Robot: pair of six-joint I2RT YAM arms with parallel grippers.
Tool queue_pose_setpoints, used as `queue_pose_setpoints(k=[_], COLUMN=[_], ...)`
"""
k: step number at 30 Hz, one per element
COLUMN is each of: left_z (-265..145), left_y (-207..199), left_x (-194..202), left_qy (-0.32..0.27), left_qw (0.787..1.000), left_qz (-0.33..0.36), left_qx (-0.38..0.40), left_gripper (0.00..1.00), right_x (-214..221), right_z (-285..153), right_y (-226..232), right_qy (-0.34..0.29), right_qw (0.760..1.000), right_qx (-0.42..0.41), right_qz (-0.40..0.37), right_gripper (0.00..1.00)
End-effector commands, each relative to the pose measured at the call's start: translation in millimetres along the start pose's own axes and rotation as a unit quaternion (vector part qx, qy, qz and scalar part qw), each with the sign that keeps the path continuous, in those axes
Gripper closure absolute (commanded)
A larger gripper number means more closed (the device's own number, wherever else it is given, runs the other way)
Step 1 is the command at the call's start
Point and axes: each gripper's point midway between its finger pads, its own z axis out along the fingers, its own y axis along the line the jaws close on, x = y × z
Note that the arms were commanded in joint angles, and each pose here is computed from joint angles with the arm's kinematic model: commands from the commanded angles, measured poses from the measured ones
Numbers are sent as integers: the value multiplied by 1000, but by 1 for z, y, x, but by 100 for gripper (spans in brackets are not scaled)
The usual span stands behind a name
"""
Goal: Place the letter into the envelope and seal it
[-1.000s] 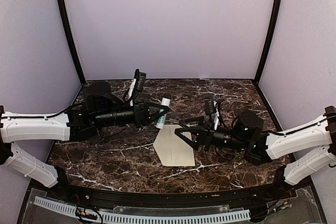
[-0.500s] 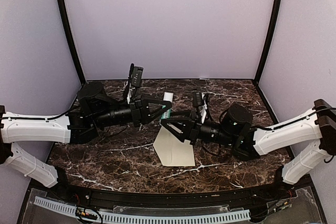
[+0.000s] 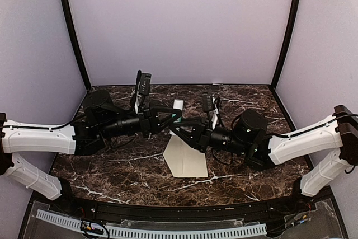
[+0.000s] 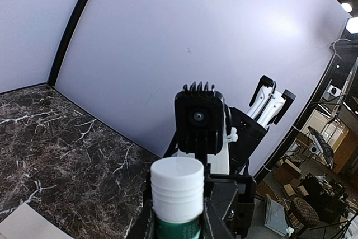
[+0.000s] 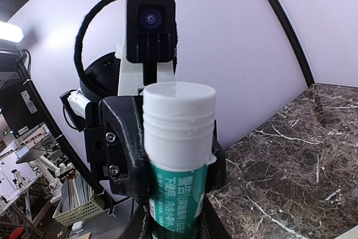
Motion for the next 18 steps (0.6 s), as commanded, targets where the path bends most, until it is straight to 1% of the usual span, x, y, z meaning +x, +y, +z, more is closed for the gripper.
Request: queue_pose_setpoints(k=[1, 3, 4, 5, 6, 7, 8, 10, 11, 15, 18], left_z=[-6, -9, -10, -14, -16, -21, -26, -32, -34, -42, -42], left_y=[-12, -12, -10, -12, -8, -12, -14, -18, -20, -33, -36], left_x=[-4, 1, 7, 6, 12, 10, 12, 15, 16, 18, 21], left_qy=[-8, 4, 18, 20, 35, 35, 44, 58, 61, 73, 84], left_qw=[1000, 1000, 1000, 999, 999, 998, 998, 996, 996, 994, 993], left_qz=[10, 19, 26, 31, 37, 43, 51, 62, 65, 71, 71], left_qx=[14, 11, 4, 4, -5, -5, -7, -3, -1, 24, 33], left_gripper=[99, 88, 74, 66, 51, 45, 33, 26, 24, 22, 24], right_x=[-4, 0, 4, 9, 13, 18, 22, 30, 34, 48, 52], right_z=[1, -1, -3, -4, -7, -10, -13, -18, -19, -25, -24], right_y=[3, 4, 5, 6, 7, 7, 8, 14, 18, 37, 43], right_qy=[1, 22, 38, 56, 73, 91, 105, 136, 151, 195, 214], right_qw=[1000, 999, 998, 997, 996, 994, 992, 987, 984, 973, 967], right_qx=[7, 8, 8, 8, 9, 9, 7, -7, -19, -77, -96], right_qz=[-19, -31, -41, -49, -59, -67, -73, -84, -89, -95, -97], right_gripper=[100, 100, 100, 100, 100, 100, 100, 100, 100, 100, 100])
